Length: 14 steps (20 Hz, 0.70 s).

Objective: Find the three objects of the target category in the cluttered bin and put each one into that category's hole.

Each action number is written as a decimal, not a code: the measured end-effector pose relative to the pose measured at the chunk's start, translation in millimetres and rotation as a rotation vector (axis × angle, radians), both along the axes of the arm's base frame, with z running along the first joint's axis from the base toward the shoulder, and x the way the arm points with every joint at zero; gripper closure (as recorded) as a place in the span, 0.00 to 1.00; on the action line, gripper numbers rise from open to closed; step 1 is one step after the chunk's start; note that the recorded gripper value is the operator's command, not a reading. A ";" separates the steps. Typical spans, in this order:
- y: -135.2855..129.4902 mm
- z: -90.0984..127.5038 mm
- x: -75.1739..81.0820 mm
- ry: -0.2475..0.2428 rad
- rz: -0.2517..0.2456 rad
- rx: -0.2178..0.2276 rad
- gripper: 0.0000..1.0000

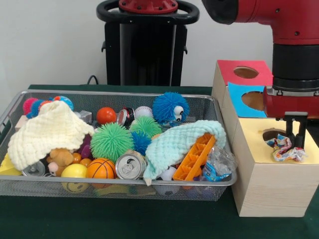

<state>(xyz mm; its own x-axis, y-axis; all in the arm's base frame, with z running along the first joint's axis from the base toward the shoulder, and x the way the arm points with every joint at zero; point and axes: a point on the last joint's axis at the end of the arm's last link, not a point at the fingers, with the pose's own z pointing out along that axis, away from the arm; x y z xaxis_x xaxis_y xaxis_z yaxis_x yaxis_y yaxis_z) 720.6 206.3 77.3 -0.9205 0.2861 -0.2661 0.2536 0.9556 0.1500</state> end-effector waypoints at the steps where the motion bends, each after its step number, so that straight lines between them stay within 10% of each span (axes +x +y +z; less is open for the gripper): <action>1: -0.6 0.0 0.2 0.001 0.001 0.004 1.00; 14: 2.6 -0.3 -4.7 -0.016 0.061 -0.025 1.00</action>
<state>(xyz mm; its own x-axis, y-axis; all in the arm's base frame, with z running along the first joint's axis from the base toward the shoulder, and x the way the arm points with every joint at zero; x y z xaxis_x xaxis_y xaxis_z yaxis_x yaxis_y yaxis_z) 715.9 208.9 77.0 -0.9317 0.2225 -0.2871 0.1923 0.9727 0.1298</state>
